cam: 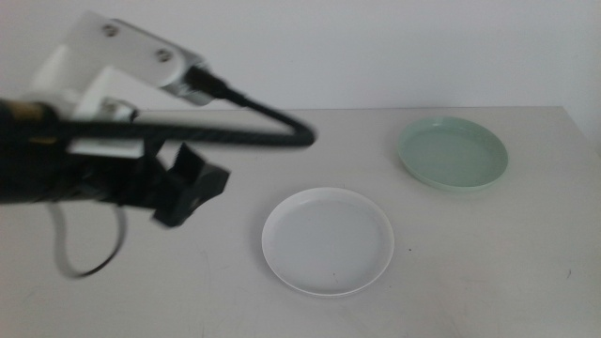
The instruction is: Stack the three bowls on top of each other.
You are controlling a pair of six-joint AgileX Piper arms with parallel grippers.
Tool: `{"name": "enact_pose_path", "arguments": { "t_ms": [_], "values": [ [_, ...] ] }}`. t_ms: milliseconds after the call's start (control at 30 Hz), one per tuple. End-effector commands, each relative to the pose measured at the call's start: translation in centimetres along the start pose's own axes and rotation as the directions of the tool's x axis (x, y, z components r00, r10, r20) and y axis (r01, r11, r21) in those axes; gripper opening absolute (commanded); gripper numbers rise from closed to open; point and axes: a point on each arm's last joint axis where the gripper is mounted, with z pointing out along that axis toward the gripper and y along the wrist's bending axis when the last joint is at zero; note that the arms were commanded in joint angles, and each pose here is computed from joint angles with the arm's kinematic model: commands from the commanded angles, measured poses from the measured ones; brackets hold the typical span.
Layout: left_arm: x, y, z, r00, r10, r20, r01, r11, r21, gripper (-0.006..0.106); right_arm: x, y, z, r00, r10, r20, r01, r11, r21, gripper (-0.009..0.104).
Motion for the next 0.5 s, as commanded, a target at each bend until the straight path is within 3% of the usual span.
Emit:
{"name": "enact_pose_path", "arguments": {
  "t_ms": [0,200,467],
  "values": [
    [-0.5,-0.4,-2.8,0.998,0.027,0.064,-0.027,1.0,0.008,0.105,-1.1,0.0,-0.3,0.993,-0.012,0.113,0.012,1.0,-0.002,0.049],
    [1.1,-1.2,-6.7,0.997,0.075,0.034,-0.077,0.996,0.052,0.105,-1.1,0.0,-0.3,0.993,-0.012,0.113,0.012,1.0,-0.002,0.049],
    [1.5,-1.4,-8.9,0.99,0.093,0.103,-0.098,0.994,0.046,0.105,-1.1,0.0,-0.3,0.993,-0.012,0.113,0.012,1.0,-0.002,0.049]
  ]
}}
